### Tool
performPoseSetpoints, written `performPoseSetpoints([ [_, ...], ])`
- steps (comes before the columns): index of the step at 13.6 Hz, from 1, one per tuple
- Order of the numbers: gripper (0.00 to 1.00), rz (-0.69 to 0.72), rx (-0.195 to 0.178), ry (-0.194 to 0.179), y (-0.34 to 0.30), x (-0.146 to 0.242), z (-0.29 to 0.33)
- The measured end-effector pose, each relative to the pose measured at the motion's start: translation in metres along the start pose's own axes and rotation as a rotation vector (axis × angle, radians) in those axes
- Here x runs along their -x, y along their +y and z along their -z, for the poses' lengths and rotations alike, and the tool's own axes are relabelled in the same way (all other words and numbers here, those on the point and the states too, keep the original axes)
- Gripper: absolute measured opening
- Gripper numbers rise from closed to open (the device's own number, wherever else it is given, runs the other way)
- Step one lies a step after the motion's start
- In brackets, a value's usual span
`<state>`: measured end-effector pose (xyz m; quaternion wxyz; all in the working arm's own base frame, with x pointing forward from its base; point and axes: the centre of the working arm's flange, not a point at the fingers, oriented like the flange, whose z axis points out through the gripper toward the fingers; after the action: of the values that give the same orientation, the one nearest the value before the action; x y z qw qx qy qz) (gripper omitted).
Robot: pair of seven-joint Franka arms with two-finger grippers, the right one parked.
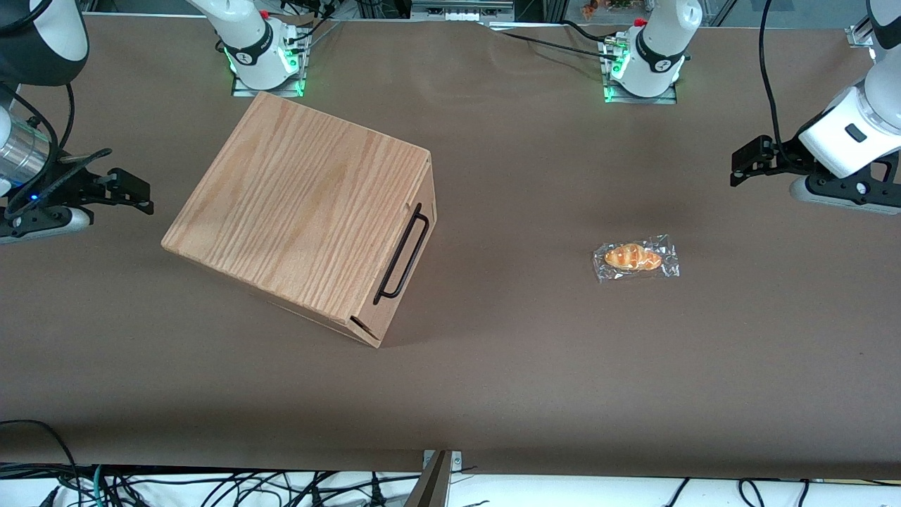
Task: Open top drawer with left arm
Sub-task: 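Move the left gripper down toward the drawer's black bar handle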
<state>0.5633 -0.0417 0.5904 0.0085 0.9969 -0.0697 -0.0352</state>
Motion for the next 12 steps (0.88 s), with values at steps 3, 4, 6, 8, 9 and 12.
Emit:
performPoseSetpoints([
  [3, 1.0, -0.028, 0.079, -0.045, 0.023, -0.005, -0.015],
  [4, 1.0, -0.051, 0.111, -0.056, 0.04, -0.01, -0.022],
  [6, 1.0, -0.117, 0.147, -0.07, 0.083, -0.025, -0.033],
  [8, 1.0, -0.176, 0.192, -0.07, 0.131, -0.05, -0.044],
  [9, 1.0, -0.193, 0.213, -0.068, 0.152, -0.063, -0.05],
  [12, 1.0, -0.164, 0.268, -0.018, 0.213, -0.093, -0.069],
])
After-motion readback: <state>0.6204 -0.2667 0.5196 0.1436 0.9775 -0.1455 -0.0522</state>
